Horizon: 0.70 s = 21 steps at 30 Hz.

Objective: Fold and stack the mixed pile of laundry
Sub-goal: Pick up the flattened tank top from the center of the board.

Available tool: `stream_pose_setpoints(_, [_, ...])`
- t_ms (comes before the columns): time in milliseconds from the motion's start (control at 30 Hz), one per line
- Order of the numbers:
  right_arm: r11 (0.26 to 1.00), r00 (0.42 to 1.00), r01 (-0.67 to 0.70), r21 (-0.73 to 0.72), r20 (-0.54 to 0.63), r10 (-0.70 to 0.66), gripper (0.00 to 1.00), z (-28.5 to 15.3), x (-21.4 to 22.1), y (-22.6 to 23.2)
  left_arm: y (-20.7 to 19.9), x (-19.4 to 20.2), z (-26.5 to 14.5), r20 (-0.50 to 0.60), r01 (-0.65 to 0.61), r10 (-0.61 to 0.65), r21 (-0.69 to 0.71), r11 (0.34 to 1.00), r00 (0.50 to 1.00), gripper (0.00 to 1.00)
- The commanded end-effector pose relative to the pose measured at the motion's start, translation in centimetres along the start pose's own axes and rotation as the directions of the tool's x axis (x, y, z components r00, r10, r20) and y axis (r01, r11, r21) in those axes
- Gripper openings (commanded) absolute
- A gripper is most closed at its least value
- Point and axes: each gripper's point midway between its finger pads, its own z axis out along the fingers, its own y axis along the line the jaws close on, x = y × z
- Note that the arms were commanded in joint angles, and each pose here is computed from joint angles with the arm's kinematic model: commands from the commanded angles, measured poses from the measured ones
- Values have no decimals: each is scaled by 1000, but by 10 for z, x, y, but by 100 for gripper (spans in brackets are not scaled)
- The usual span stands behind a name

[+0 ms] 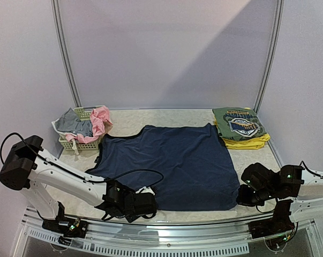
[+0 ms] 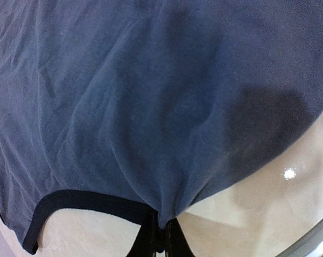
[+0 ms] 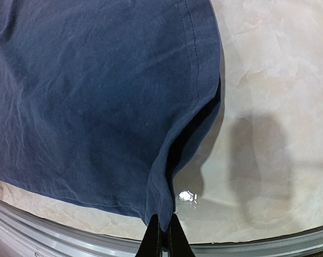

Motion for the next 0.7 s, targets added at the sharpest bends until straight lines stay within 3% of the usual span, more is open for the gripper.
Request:
stream_pose_setpoints(0, [1000,1000,9,-20,7,-9,0,-1,-1,4,8,18,2,-61,17,-17,-5,1000,998,0])
stream_pose_setpoints(267, [1000,1000,8,-11,2,-8,0,-11,-3,6,18,22,-15,-45,76,-75,11,997,996,0])
stream_pose_setpoints(667, [1000,980,1,4,200,-2,0,-47,-50,18,40,-24,-29,21,92,-92,-1,996,996,0])
